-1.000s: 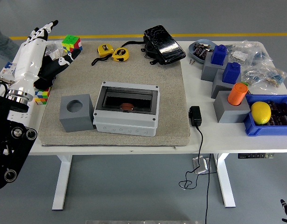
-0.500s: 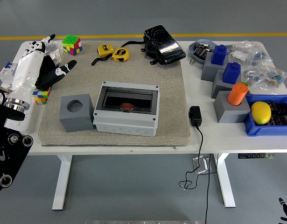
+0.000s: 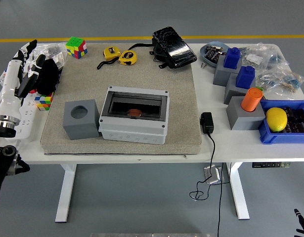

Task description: Fetch the battery,place it into the box,close the lid of the box

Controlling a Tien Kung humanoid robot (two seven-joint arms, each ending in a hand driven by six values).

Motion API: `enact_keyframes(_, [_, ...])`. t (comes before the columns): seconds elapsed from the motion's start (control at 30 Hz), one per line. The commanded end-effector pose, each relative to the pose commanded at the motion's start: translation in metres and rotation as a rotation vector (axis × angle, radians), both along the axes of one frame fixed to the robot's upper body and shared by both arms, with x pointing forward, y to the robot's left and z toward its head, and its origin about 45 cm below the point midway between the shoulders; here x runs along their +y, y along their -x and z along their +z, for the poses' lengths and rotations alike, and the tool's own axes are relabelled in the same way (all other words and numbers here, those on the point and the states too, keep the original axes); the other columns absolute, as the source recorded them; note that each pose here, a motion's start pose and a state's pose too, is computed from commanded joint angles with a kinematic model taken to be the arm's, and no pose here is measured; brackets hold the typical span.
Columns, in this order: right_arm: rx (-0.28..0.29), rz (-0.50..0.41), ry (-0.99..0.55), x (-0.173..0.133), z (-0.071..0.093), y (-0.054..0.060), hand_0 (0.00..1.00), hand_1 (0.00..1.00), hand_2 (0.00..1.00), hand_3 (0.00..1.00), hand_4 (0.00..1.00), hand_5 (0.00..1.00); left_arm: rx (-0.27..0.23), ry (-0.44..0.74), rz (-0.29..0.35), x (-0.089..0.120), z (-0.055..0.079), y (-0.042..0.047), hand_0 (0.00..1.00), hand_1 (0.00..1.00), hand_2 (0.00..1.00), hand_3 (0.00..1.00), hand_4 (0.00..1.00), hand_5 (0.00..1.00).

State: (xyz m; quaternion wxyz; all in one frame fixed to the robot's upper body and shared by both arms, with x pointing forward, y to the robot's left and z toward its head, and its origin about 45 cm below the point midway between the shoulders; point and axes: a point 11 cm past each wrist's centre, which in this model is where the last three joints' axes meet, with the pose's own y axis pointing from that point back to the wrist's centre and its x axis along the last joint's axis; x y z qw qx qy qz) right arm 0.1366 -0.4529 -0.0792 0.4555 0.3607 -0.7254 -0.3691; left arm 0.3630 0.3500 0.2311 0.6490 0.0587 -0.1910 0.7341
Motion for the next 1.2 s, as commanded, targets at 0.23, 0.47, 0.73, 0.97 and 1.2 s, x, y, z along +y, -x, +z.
enact_keyframes(0.23, [0.003, -0.003, -0.002, 0.001, -0.001, 0.002, 0.843, 0.801, 0.767, 0.798, 0.998, 0.998, 0.016, 0.159, 0.016, 0.007, -0.012, 0.0106, 0.964, 0.953, 0.900, 0.902, 0.998, 0.998])
enact_keyframes(0.47, [0.003, -0.004, -0.008, 0.003, -0.002, 0.002, 0.843, 0.801, 0.767, 0.798, 0.998, 0.998, 0.017, 0.236, 0.025, 0.005, -0.019, 0.0172, 0.968, 0.955, 0.898, 0.904, 0.998, 0.998])
enact_keyframes(0.73, [-0.002, -0.003, -0.007, 0.004, -0.002, 0.000, 0.842, 0.801, 0.767, 0.798, 0.998, 0.998, 0.024, 0.242, 0.030, 0.003, -0.021, 0.0189, 0.968, 0.954, 0.898, 0.906, 0.998, 0.998])
enact_keyframes(0.97, [0.000, -0.007, -0.009, 0.004, -0.002, 0.001, 0.842, 0.801, 0.767, 0.798, 0.998, 0.998, 0.022, 0.239, 0.033, 0.001, -0.021, 0.0192, 0.967, 0.951, 0.898, 0.906, 0.998, 0.998])
enact_keyframes(1.2, [-0.002, -0.007, -0.012, 0.006, -0.003, 0.001, 0.842, 0.801, 0.767, 0.798, 0.998, 0.998, 0.019, 0.228, 0.035, 0.002, -0.019, 0.0196, 0.967, 0.951, 0.898, 0.908, 0.998, 0.998])
